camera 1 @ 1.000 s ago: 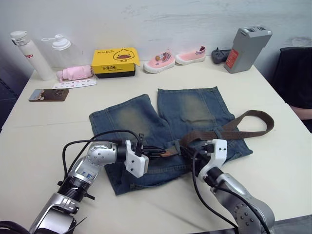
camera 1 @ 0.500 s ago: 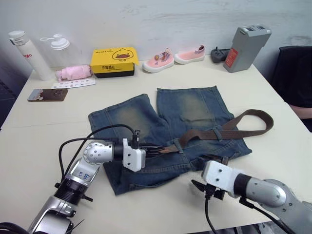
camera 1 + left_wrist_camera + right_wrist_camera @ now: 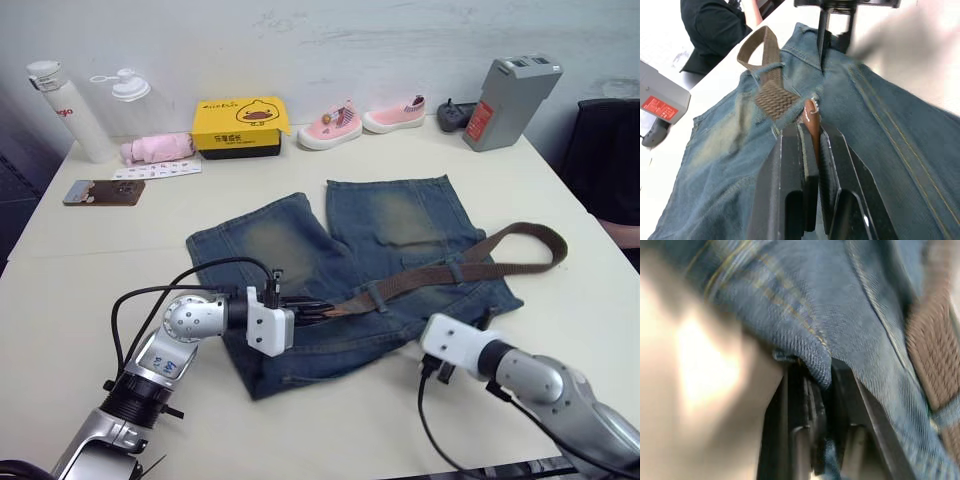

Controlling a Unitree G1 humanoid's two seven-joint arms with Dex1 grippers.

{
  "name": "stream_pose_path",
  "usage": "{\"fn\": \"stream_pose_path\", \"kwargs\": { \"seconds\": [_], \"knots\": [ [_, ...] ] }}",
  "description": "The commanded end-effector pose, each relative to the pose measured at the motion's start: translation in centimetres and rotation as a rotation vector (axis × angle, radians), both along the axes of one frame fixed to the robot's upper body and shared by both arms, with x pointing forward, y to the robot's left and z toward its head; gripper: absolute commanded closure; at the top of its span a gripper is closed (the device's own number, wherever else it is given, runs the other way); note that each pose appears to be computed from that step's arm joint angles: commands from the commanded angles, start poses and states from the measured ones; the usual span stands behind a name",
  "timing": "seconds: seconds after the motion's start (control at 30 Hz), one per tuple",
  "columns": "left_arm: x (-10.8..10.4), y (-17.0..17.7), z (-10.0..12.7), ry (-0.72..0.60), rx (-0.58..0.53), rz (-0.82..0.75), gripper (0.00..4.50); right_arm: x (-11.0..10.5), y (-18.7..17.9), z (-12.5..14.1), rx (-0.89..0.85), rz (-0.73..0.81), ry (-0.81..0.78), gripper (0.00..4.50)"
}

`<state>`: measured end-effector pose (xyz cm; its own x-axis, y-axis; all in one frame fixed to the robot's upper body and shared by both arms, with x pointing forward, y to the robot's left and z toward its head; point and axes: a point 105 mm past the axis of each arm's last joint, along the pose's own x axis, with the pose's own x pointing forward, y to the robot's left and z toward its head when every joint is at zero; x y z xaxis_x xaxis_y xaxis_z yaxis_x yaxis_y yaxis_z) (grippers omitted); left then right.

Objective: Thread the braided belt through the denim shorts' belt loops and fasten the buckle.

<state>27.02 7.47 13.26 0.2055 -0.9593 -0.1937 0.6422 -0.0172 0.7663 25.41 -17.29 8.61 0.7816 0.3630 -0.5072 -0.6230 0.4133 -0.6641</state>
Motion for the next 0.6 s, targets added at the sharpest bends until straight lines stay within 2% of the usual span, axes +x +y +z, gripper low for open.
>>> {"fn": "stream_pose_path", "kwargs": {
  "seconds": [0.03, 0.17, 0.5, 0.6],
  "knots": [
    [-0.8, 0.8, 0.7, -0.069, 0.018, -0.022, 4.50, 2.5, -5.6, 2.8, -0.019, -0.233, -0.062, 4.40],
    [-1.2, 1.2, 0.2, -0.074, 0.042, -0.041, 4.50, 3.2, -8.7, 3.7, -0.053, -0.330, -0.062, 4.40],
    [-2.0, 1.1, 0.3, -0.067, 0.015, -0.076, 4.50, 3.5, -10.4, 3.1, -0.057, -0.444, -0.051, 4.40],
    [-2.1, 1.2, 0.5, -0.062, -0.017, -0.074, 4.50, 3.2, -10.2, 3.4, -0.006, -0.455, -0.046, 3.21]
  ]
}}
